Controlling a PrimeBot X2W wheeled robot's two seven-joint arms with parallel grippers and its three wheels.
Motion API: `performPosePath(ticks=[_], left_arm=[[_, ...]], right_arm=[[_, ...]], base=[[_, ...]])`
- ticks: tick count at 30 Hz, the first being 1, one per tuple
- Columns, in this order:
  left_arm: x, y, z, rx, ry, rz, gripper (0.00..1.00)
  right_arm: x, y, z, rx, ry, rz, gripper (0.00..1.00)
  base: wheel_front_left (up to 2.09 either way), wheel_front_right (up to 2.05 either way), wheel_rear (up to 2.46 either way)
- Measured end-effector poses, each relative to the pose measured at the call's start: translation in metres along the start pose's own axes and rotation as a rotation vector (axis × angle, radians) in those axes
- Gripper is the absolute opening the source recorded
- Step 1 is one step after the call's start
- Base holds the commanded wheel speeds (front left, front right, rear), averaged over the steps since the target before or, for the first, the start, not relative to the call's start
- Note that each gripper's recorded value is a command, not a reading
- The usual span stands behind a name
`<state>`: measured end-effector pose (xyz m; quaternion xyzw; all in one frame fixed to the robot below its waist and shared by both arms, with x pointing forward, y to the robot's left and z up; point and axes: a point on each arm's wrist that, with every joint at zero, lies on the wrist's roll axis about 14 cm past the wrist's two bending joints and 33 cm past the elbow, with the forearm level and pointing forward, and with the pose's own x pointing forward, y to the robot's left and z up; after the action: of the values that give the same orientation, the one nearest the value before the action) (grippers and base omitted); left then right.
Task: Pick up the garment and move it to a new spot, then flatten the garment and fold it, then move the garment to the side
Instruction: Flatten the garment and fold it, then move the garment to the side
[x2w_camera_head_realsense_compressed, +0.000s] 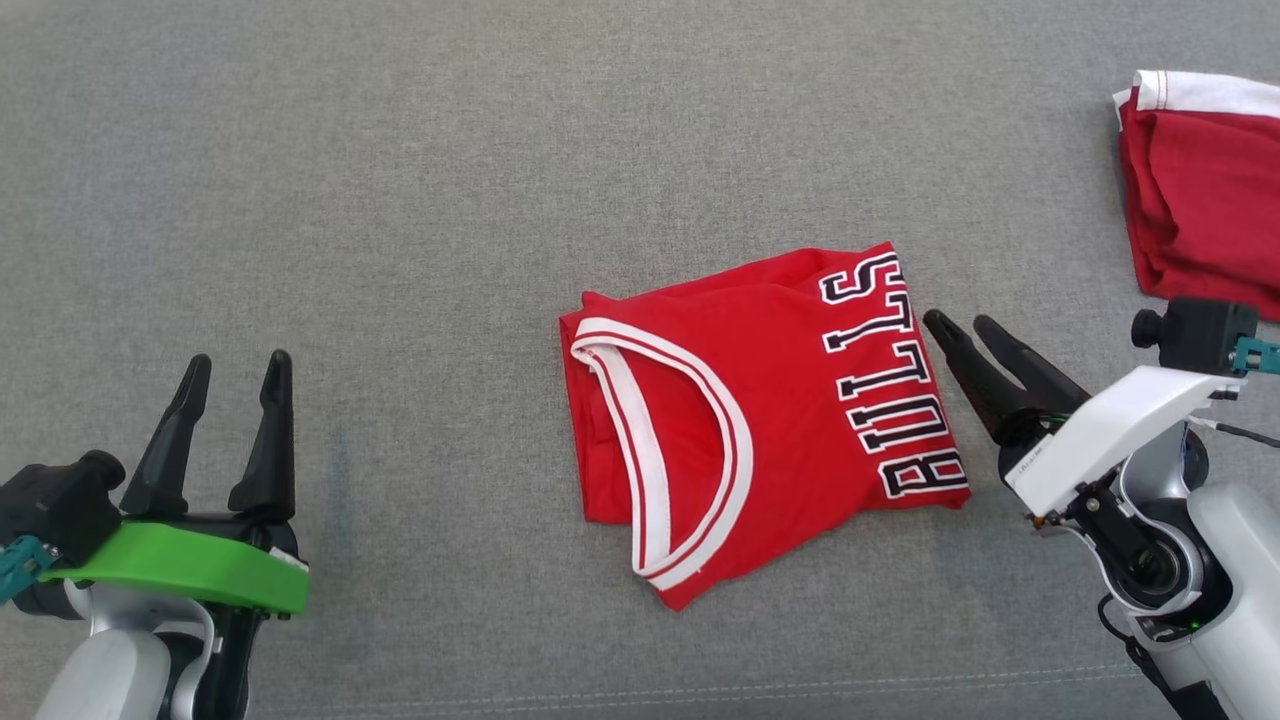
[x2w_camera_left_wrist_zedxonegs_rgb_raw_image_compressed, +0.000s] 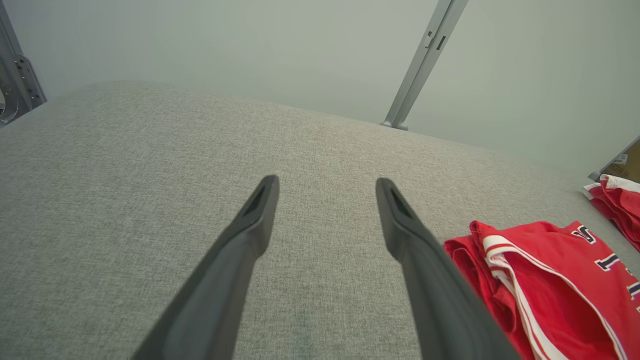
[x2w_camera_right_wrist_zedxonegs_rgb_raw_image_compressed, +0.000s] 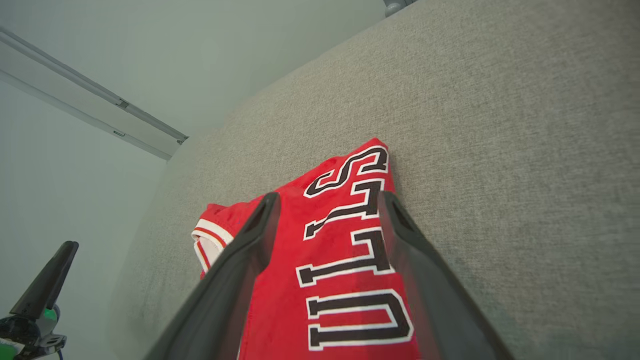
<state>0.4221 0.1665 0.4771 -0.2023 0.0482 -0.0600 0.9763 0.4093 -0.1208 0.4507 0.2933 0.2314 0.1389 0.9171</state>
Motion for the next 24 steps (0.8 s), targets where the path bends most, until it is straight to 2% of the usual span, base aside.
performPosePath(ticks=[11,24], left_arm=[[-0.001,0.001,-0.008,-0.010,0.021,0.006,1.00],[-0.011,0.020,-0.008,-0.017,0.019,0.080,1.00]], right_arm=[[0.003,-0.041,-0.018,0.031,0.087,-0.084,1.00],[0.031,-0.038,-0.051,0.115,0.242,-0.036,1.00]], base=[[0.00,0.00,0.00],[0.00,0.00,0.00]])
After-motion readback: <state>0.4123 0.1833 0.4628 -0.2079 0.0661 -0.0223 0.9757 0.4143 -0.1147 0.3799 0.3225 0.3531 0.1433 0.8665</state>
